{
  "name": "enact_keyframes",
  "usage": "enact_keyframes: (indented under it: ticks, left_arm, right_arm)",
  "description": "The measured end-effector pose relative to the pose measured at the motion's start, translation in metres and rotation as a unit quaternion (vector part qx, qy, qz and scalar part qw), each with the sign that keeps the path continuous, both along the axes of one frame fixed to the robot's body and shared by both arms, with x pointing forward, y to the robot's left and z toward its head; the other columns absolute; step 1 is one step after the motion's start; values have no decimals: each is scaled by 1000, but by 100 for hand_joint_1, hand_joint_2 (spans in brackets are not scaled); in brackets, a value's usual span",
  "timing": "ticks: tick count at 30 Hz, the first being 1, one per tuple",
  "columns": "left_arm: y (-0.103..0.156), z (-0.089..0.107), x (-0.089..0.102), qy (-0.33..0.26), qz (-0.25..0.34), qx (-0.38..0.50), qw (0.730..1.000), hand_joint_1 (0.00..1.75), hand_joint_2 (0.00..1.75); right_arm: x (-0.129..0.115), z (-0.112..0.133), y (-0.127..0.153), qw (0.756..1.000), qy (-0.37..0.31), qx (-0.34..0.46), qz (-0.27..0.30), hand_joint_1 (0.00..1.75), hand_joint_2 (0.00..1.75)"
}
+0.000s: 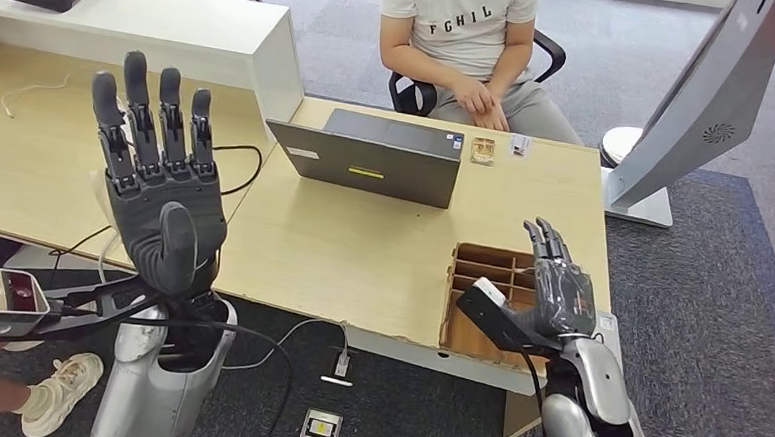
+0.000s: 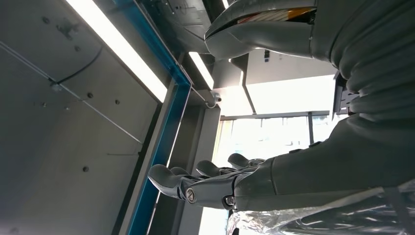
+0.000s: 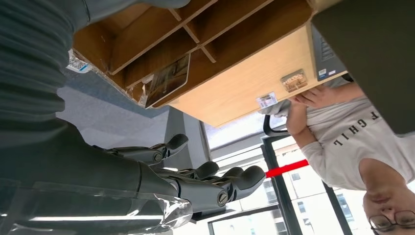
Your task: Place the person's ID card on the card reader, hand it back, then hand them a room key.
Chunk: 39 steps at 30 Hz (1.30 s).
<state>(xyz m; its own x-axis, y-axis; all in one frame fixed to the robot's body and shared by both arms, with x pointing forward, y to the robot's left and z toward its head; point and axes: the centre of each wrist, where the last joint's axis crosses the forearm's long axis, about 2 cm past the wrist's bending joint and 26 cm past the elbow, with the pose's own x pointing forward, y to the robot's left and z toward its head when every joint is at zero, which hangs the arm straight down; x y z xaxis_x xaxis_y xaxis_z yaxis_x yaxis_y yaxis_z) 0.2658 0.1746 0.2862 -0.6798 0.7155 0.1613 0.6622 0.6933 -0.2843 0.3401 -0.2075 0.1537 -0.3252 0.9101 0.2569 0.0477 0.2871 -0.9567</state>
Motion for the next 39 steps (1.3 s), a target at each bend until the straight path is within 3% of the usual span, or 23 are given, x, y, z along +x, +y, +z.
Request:
enact_keyframes:
  ticks: [20,21,28,29,34,39]
  left_arm:
    - [-1,-2,2,9,0,-3,1000,0,175]
    - [-1,-3,2,8,-1,-2,1000,0,175]
    - [-2,-5,3,6,-7,5,1000,0,175]
    - [-3,-5,3,6,-8,5,1000,0,175]
    - [-3,-7,4,8,-9,6,1000,0,175]
    - [-3,-8,5,10,-9,6,1000,0,175]
  right_arm:
    - [16,-31,-34,994,58,-62,-62,5,175]
    - [16,-32,-36,994,59,-62,-64,11,175]
    - [16,-37,-41,994,66,-59,-67,139,175]
    - [16,-37,-41,994,66,-58,-67,150,175]
    - [17,-38,-43,994,66,-54,-68,159,175]
    - [19,-38,-44,994,66,-52,-69,157,175]
